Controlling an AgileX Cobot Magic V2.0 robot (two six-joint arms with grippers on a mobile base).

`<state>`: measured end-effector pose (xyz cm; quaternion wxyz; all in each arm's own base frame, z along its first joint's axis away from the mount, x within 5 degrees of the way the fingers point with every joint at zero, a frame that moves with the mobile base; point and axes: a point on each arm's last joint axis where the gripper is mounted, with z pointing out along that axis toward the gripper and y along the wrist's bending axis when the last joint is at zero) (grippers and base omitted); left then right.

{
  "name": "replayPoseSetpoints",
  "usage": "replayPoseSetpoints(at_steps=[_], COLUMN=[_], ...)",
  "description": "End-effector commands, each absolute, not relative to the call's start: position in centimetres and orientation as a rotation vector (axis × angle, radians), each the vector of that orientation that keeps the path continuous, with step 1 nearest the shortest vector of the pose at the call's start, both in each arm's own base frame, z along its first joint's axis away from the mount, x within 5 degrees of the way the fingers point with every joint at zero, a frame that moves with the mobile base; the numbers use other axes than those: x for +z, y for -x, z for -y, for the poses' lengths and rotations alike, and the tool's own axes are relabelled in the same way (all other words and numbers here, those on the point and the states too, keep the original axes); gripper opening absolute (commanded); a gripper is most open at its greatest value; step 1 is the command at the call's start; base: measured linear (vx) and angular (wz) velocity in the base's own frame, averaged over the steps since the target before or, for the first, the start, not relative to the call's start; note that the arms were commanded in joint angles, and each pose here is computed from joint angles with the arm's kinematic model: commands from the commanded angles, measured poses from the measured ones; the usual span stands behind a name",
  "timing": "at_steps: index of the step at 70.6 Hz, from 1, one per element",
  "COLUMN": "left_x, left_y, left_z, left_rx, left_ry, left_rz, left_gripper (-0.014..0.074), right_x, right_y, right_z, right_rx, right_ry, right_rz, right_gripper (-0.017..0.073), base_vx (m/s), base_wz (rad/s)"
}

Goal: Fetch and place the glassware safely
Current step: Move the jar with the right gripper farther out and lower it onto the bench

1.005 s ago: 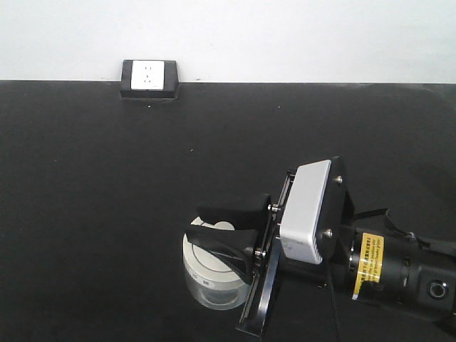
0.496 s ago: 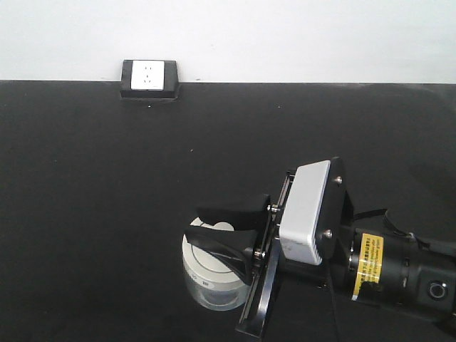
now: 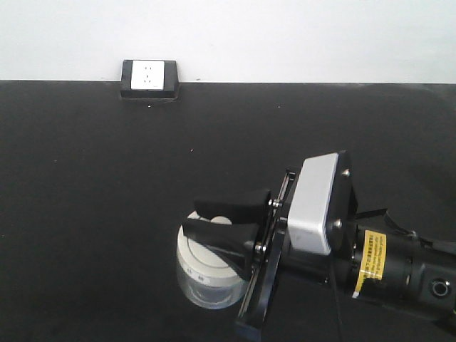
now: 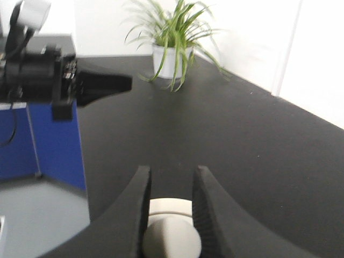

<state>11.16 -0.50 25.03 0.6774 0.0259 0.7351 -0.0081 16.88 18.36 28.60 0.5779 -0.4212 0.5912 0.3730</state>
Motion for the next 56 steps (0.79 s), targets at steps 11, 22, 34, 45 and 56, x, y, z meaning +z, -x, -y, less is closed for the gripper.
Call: replayPoseSetpoints(at_steps=[11,22,34,45,56], left_x=[26.5,26.5,26.5,26.5,26.5], left_y=[-11.3,-11.3,-11.3,-11.3,-11.3], left_z=[0.6,0.6,0.6,0.6,0.6], left_rx=[-0.035,-0.035,-0.035,-0.035,-0.035], left_ry=[-0.054,-0.054,-0.054,-0.054,-0.054], left_rz=[-1.560,-1.560,-1.560,-1.560,-1.560], left_gripper=[-0.0007,-0.0007,-0.0007,-0.0007,-0.0007], right_x=[31.6,32.1,32.4,32.7,32.7], right_y=[-17.8,-19.4,-21.1,-23.4,-25.9], right_z=[-18.6,-19.5,-20.4,-18.8,-16.0], right_rx=[0.809,0.725,0.698,0.712,0.703], right_ry=[0.932,0.987,0.998,0.920,0.893], right_rz=[-1.266,-1.284,-1.286,-1.287,-1.271], right_gripper=[-0.0001,-0.0001,-0.0001,-0.0001,-0.0001], base_vx=[0.00,0.00,0.00,0.00,0.00], base_wz=[0.00,0.00,0.00,0.00,0.00])
